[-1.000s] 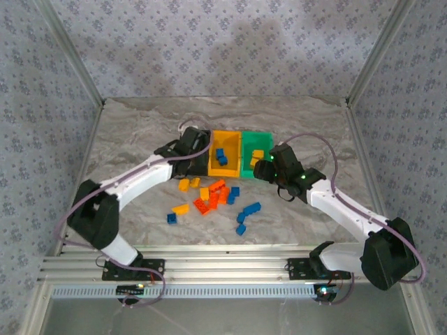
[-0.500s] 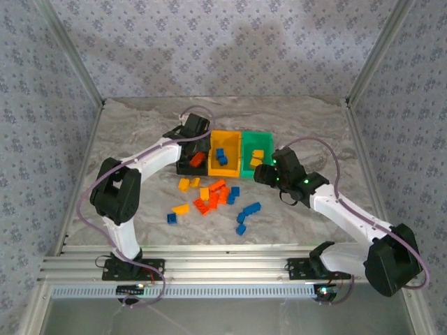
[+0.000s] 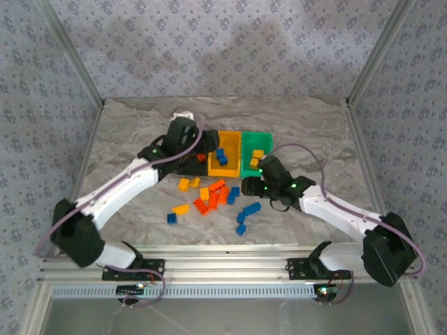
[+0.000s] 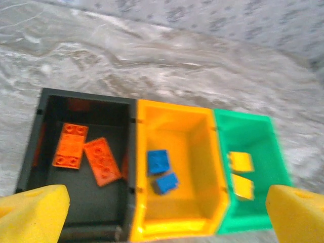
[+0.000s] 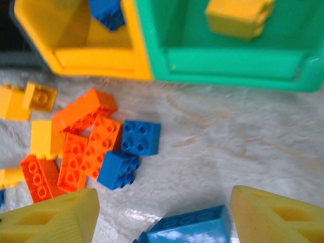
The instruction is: Sort the legos into containers by color
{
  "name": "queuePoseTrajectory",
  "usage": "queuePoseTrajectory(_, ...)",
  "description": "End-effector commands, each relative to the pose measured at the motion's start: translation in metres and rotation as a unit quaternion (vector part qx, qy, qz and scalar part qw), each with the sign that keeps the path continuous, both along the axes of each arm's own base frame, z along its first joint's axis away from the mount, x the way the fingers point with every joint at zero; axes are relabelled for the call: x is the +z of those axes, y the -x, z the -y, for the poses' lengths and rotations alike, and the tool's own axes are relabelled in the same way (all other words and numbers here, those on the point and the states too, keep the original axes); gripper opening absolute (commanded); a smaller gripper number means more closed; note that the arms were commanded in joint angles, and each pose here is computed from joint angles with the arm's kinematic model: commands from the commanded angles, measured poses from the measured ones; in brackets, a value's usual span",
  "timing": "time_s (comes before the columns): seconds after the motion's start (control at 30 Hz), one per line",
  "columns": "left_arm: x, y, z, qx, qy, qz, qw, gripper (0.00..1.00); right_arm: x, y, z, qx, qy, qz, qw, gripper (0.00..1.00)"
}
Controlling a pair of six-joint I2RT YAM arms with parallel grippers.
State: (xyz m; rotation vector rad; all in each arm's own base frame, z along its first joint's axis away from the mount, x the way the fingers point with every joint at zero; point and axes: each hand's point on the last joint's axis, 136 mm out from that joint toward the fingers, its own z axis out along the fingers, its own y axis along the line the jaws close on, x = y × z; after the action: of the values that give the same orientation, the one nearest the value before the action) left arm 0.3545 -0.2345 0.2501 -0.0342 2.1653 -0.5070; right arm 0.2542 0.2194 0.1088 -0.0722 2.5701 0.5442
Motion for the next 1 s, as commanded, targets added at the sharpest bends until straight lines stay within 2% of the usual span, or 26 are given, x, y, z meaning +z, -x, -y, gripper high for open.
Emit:
queuePoseTrajectory(0.0,-0.017,0.036,0.0,-0.022,0.019,-0.022,0.999,1.0,0.001,-0.002,-0.024,0.021,0.011,0.015,1.0,0.67)
queuePoseTrajectory(0.2,-0.055,0.09,-0.026,-0.02,0.016,-0.051,0.998,1.0,-0.022,-0.004,-0.051,-0.013,0.007,-0.007,1.0,0.6)
queuePoseTrajectory(0.43,-0.084,0.124,-0.06,0.004,0.047,-0.062,0.997,1.0,-0.049,-0.007,-0.066,-0.042,0.015,-0.034,0.998,0.58)
queuePoseTrajectory(0.6,-0.09,0.134,-0.073,0.01,0.044,-0.062,0.997,1.0,-0.061,-0.008,-0.071,-0.047,0.019,-0.048,0.998,0.55)
queuePoseTrajectory(0.83,-0.09,0.138,-0.083,0.017,0.04,-0.054,0.998,1.0,-0.074,0.0,-0.06,-0.058,0.031,-0.064,0.996,0.37)
queuePoseTrajectory(0.97,-0.092,0.139,-0.083,0.016,0.037,-0.055,0.998,1.0,-0.067,0.006,-0.05,-0.06,0.03,-0.055,0.996,0.28)
